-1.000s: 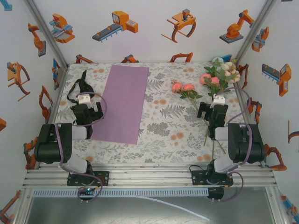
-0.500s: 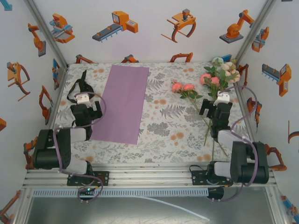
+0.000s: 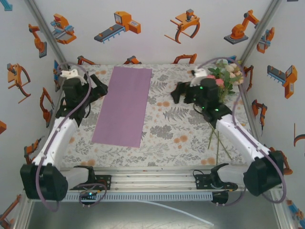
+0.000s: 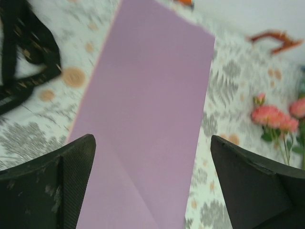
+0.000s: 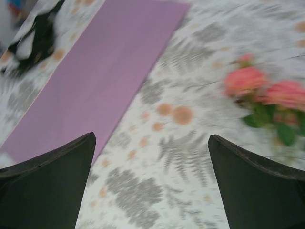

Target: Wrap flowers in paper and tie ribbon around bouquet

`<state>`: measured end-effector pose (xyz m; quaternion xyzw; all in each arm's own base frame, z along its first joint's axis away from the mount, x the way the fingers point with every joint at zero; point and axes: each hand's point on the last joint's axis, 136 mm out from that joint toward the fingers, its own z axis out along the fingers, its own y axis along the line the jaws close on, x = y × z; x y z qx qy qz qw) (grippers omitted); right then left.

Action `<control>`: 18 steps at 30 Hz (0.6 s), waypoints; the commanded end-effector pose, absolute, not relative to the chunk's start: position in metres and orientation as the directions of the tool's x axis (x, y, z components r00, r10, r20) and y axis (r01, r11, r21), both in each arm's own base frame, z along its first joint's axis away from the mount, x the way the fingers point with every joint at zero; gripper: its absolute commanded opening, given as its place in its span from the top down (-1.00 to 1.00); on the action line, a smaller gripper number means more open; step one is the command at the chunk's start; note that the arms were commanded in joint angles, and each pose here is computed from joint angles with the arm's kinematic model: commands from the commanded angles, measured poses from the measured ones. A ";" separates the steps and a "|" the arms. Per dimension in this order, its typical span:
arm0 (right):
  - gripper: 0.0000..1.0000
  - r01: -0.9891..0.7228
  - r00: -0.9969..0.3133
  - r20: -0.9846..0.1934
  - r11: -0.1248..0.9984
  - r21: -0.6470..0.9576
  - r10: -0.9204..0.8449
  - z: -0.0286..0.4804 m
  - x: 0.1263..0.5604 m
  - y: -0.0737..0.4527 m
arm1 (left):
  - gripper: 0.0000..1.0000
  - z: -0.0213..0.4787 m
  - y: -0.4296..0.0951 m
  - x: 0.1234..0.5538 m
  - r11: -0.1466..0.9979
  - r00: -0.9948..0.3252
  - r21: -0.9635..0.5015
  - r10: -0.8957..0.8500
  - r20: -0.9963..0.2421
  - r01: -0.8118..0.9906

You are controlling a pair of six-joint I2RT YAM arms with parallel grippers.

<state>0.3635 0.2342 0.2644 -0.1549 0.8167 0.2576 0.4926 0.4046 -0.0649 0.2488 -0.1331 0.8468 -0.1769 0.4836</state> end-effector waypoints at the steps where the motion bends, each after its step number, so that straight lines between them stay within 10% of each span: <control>1: -0.80 -0.551 -0.597 -0.793 0.780 0.297 -0.120 0.221 0.336 0.291 | -0.92 0.183 -0.082 0.387 0.919 -0.743 -0.389 -0.308 -0.595 -0.070; 12: -0.54 -0.537 -0.634 -0.743 0.813 0.223 -0.215 0.132 0.323 0.407 | -0.58 0.102 -0.037 0.451 0.979 -0.834 -0.173 -0.183 -0.521 -0.107; 18: -0.03 -0.551 -0.625 -0.721 0.824 0.134 -0.300 0.086 0.330 0.417 | -0.45 0.075 -0.044 0.486 0.981 -0.850 -0.179 -0.155 -0.504 -0.072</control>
